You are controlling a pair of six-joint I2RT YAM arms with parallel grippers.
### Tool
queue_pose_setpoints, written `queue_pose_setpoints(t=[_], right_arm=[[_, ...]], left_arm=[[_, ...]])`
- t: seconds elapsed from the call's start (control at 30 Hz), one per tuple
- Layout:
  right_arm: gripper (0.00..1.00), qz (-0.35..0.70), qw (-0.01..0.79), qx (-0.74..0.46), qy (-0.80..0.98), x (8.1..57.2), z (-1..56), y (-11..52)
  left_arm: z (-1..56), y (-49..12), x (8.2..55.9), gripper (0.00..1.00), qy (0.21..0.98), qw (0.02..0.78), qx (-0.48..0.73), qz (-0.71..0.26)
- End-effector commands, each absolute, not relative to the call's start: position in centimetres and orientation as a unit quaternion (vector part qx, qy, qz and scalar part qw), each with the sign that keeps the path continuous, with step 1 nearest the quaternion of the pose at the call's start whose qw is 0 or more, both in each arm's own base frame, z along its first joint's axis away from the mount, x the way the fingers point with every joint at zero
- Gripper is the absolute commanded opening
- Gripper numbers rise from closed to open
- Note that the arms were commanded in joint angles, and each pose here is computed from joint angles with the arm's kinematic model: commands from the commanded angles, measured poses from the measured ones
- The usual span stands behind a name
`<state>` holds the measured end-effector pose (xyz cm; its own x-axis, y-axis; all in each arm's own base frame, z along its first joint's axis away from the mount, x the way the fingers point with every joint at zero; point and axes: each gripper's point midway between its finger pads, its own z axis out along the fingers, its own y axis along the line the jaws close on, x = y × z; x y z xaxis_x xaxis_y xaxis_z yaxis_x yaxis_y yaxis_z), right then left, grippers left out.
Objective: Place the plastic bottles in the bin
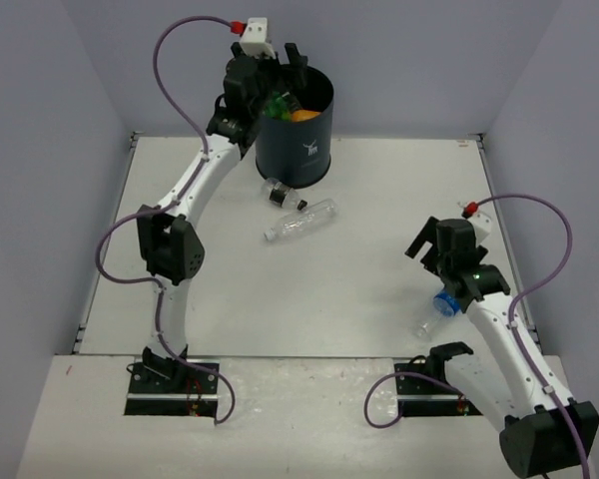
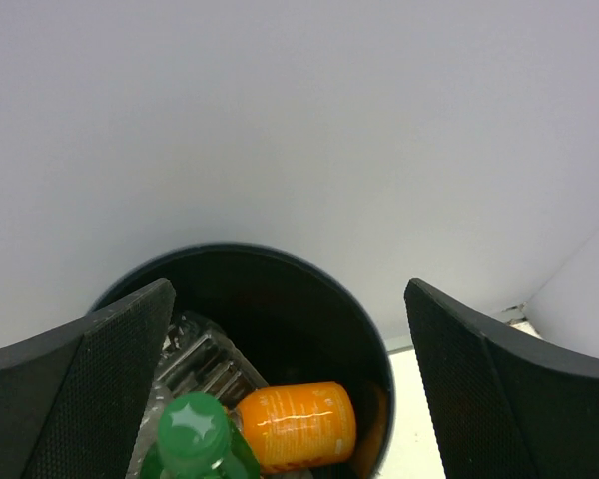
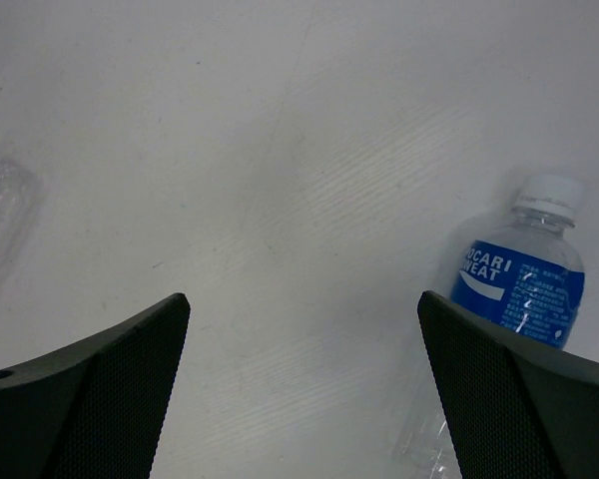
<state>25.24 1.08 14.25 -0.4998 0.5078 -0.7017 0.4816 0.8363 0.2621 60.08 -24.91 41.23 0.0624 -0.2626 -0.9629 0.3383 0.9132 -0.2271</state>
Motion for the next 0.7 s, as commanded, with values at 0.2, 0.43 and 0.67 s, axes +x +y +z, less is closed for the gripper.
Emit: queue_pose_setpoints(t=[0.2, 0.43, 0.67], right_arm=[[0.99, 0.041, 0.353, 0.390, 0.849, 22.8, 13.5, -2.9], [0.99, 0.042, 0.281, 0.413, 0.866, 20.2, 10.2, -2.4], [0.99, 0.031, 0.248, 0.438, 0.863, 19.5, 8.3, -2.6]], left_arm=[[38.5, -17.7, 45.4, 1.00, 0.719, 0.666, -0.024, -0.197], [32.9, -16.4, 38.5, 1.00, 0.731, 0.637, -0.032, -0.243], [30.3, -11.6, 35.6, 1.00, 0.750, 0.636, -0.089, -0.159]])
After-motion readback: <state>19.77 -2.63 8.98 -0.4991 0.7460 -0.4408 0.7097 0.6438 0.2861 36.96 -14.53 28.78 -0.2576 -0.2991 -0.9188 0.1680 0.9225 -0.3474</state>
